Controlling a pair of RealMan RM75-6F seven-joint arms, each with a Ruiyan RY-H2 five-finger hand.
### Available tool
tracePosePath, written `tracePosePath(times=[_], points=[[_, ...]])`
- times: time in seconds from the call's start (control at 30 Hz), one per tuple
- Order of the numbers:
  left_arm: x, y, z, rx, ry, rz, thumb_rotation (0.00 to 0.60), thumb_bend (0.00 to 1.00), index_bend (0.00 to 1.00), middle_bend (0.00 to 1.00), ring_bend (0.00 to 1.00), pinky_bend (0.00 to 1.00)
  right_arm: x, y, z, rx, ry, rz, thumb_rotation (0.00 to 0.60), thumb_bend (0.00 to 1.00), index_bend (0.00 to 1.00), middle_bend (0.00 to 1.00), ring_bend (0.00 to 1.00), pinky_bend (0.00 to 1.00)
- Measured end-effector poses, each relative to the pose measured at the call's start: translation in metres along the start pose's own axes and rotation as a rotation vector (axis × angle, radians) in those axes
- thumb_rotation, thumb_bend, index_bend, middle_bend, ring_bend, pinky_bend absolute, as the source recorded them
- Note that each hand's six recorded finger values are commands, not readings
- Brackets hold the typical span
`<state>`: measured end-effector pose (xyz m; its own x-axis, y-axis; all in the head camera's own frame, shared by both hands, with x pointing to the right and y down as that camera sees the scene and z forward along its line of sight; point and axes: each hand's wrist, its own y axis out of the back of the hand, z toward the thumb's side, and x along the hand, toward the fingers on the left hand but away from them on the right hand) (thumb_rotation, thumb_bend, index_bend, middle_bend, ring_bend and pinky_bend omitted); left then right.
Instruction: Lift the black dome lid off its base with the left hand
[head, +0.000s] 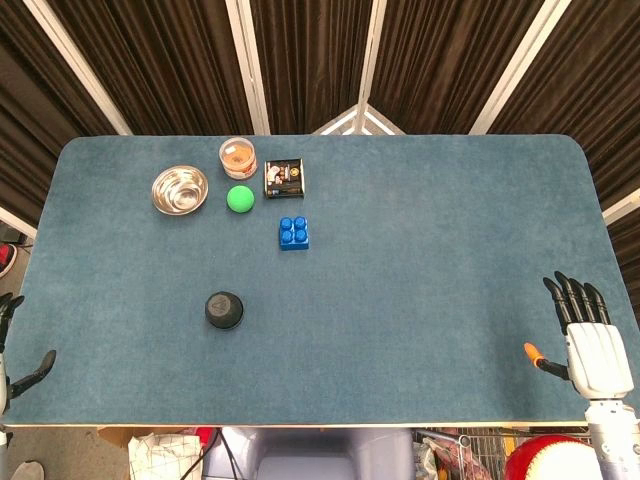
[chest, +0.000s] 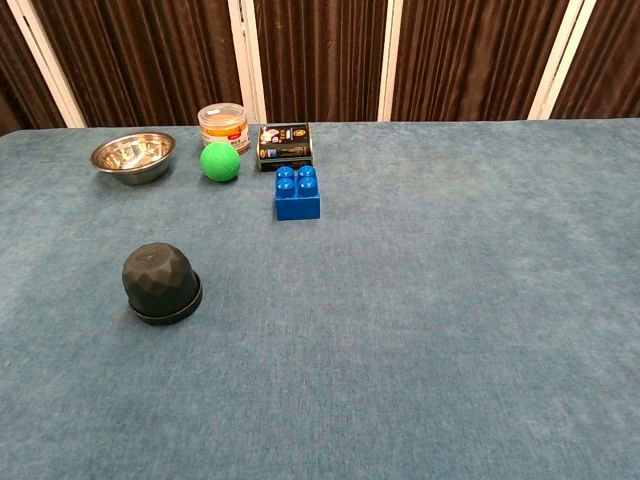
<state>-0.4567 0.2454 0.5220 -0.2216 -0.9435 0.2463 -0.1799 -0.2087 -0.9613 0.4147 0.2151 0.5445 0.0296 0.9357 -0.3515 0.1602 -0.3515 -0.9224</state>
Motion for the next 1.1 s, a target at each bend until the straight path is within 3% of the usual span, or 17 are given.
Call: tracePosePath(times=[0.33, 0.7, 0.87, 1.1], points=[[-0.002, 0.005, 0.001, -0.004, -0.012, 0.014, 0.6, 0.32, 0.18, 0.13, 0.0, 0.04, 0.001, -0.003, 0.0, 0.011, 0.002, 0.01, 0.6, 0.23, 0.0, 0.0, 0.0, 0.0], [0.003, -0.004, 0.003, -0.017, -0.029, -0.038, 0.6, 0.24, 0.17, 0.13, 0.0, 0.04, 0.004, -0.003, 0.0, 0.018, -0.002, 0.013, 0.6, 0.23, 0.0, 0.0, 0.0, 0.0], [0.006, -0.016, 0.01, -0.075, -0.063, -0.107, 0.6, 0.21, 0.16, 0.13, 0.0, 0.03, 0.005, 0.0, -0.001, 0.005, -0.004, 0.007, 0.6, 0.23, 0.0, 0.0, 0.0, 0.0], [0.021, -0.046, 0.022, -0.178, -0.107, -0.258, 0.6, 0.16, 0.15, 0.11, 0.0, 0.03, 0.005, 0.0, -0.005, -0.005, -0.01, 0.011, 0.6, 0.23, 0.0, 0.0, 0.0, 0.0]])
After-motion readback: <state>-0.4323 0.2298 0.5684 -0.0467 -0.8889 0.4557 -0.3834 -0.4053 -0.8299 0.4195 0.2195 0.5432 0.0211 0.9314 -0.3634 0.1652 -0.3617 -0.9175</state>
